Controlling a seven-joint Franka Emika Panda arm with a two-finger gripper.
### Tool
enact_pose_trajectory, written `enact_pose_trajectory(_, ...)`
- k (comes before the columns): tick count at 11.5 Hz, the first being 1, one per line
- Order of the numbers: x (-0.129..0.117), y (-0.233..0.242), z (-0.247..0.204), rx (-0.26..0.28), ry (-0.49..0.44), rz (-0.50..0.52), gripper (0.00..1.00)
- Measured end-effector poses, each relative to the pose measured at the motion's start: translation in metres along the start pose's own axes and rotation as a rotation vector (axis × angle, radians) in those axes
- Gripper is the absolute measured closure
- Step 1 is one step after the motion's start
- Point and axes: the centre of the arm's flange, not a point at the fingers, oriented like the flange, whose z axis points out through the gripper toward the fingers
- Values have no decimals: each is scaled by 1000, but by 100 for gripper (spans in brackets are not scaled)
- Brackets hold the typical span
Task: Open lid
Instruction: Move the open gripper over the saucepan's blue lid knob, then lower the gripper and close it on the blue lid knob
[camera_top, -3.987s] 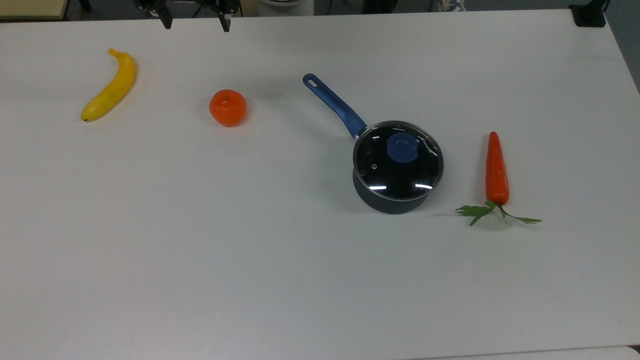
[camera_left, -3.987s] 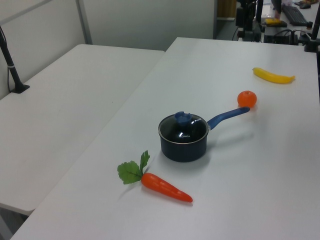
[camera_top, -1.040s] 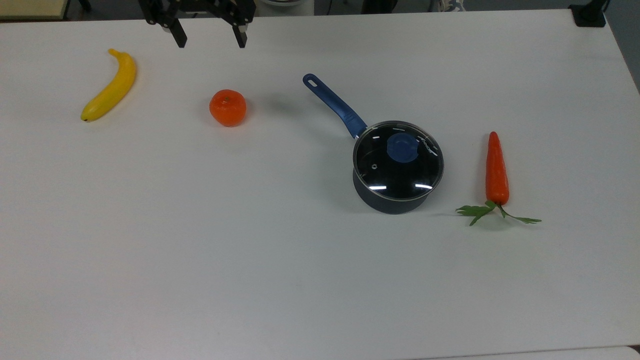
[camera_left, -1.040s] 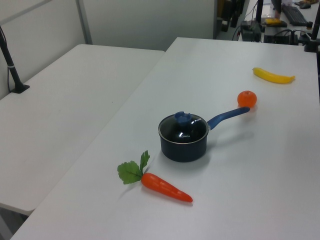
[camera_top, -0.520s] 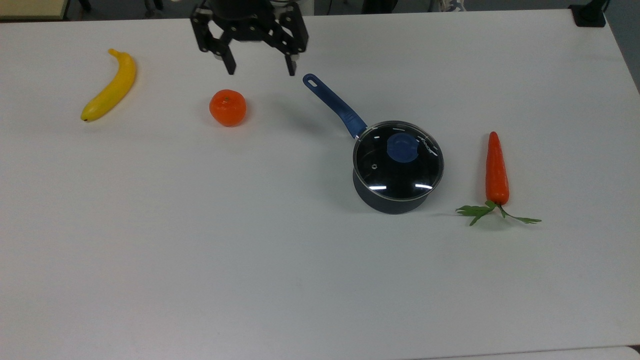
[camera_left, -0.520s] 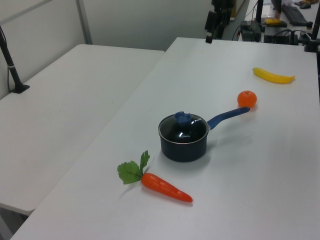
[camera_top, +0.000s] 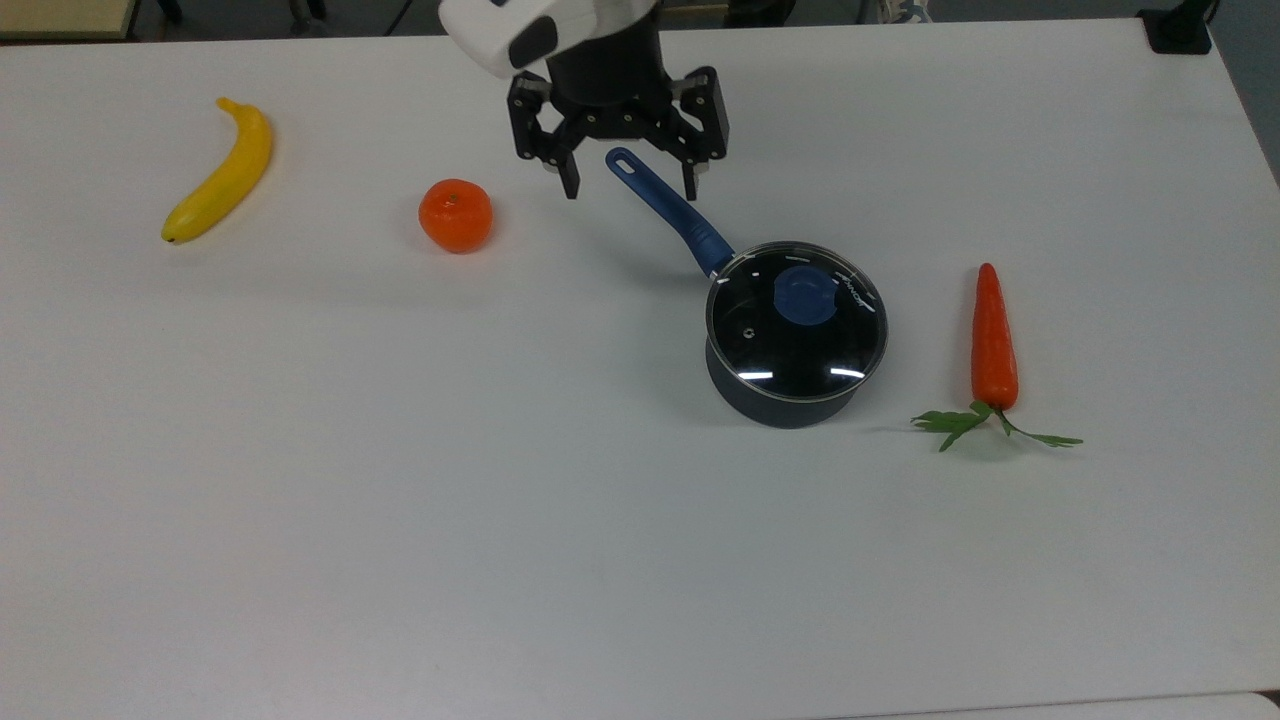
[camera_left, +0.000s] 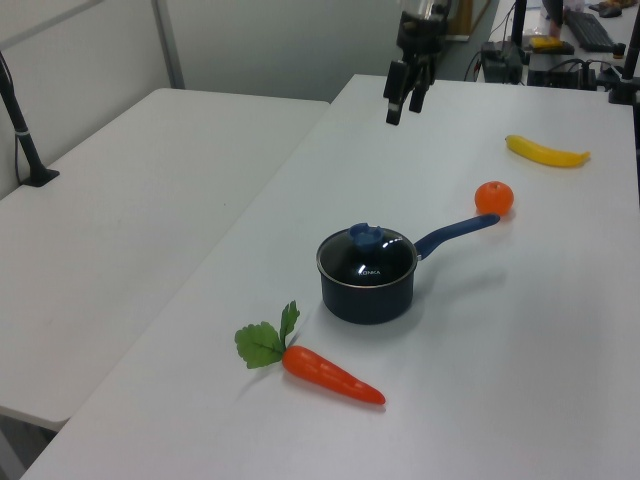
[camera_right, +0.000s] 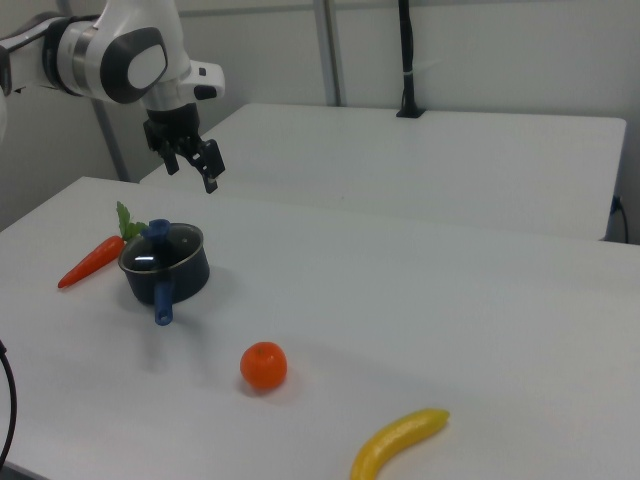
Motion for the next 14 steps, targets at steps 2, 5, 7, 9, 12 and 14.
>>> enact_pose_trajectory(2, 1, -12, 15, -2, -1, 3, 0)
enact_pose_trajectory(5, -1, -43, 45, -5, -14, -13, 0)
enact_pose_trajectory(7, -9, -71, 63, -7, -30, -37, 0)
enact_pose_trajectory(9, -19, -97, 76, -8, -49, -75, 0)
enact_pose_trajectory(12, -22, -128, 110, -6, -9, -103, 0)
enact_pose_trajectory(14, -22, -133, 134, -28, -10, -118, 0)
